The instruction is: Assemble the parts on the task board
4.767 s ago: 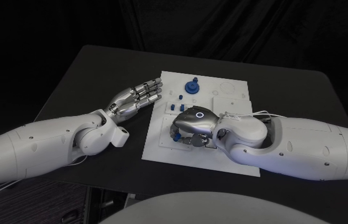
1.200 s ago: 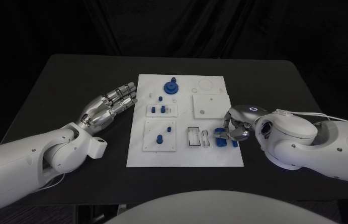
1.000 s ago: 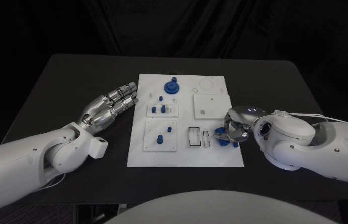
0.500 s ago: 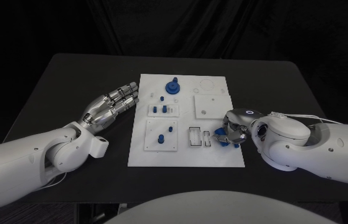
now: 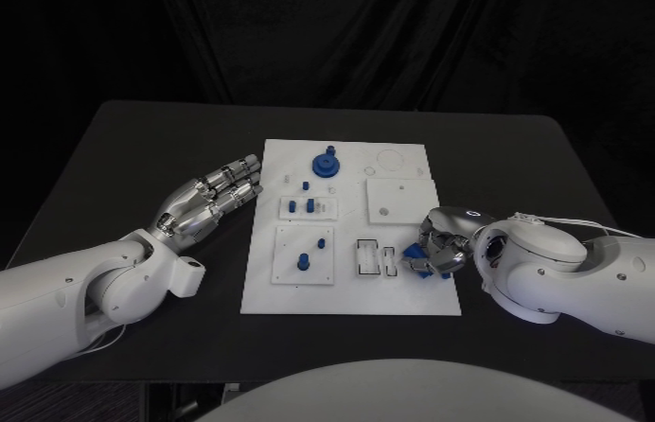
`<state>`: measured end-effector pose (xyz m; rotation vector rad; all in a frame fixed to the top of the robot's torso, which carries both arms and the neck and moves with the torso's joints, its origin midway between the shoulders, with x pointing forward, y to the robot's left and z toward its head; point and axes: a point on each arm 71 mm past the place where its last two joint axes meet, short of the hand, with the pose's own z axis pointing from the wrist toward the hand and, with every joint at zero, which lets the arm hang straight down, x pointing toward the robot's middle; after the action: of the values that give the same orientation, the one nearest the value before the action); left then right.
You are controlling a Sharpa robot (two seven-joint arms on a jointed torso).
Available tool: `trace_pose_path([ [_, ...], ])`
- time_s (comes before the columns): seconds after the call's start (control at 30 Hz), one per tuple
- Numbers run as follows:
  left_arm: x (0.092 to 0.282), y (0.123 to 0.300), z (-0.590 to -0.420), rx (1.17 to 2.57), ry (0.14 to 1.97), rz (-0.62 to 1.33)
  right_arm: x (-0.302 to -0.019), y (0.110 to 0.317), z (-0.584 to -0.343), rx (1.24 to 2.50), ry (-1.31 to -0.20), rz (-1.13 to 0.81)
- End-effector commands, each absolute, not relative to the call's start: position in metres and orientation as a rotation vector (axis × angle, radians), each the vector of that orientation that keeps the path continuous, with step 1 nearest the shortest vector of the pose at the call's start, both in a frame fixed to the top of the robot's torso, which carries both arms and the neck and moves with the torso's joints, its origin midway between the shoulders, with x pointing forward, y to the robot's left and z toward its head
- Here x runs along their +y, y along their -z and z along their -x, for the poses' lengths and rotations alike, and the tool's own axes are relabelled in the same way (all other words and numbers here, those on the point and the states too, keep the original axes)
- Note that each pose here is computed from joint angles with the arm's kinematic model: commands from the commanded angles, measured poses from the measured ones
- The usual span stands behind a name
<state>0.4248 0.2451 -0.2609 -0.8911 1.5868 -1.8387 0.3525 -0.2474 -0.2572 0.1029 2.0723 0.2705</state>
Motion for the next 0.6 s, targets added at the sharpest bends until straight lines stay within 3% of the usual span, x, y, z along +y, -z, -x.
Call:
trace_pose_path([
  [0.03, 0.245, 0.259, -0.424, 1.557, 1.869, 0.883, -0.246, 0.262, -0.346, 2.100, -0.348, -0.234],
  [0.27, 0.244, 0.260, -0.424, 1.559, 1.872, 0.883, -0.241, 0.251, -0.341, 2.059, -0.468, -0.369],
  [0.6, 0.243, 0.260, -0.424, 1.561, 1.873, 0.884, -0.227, 0.242, -0.342, 2.038, -0.539, -0.391],
])
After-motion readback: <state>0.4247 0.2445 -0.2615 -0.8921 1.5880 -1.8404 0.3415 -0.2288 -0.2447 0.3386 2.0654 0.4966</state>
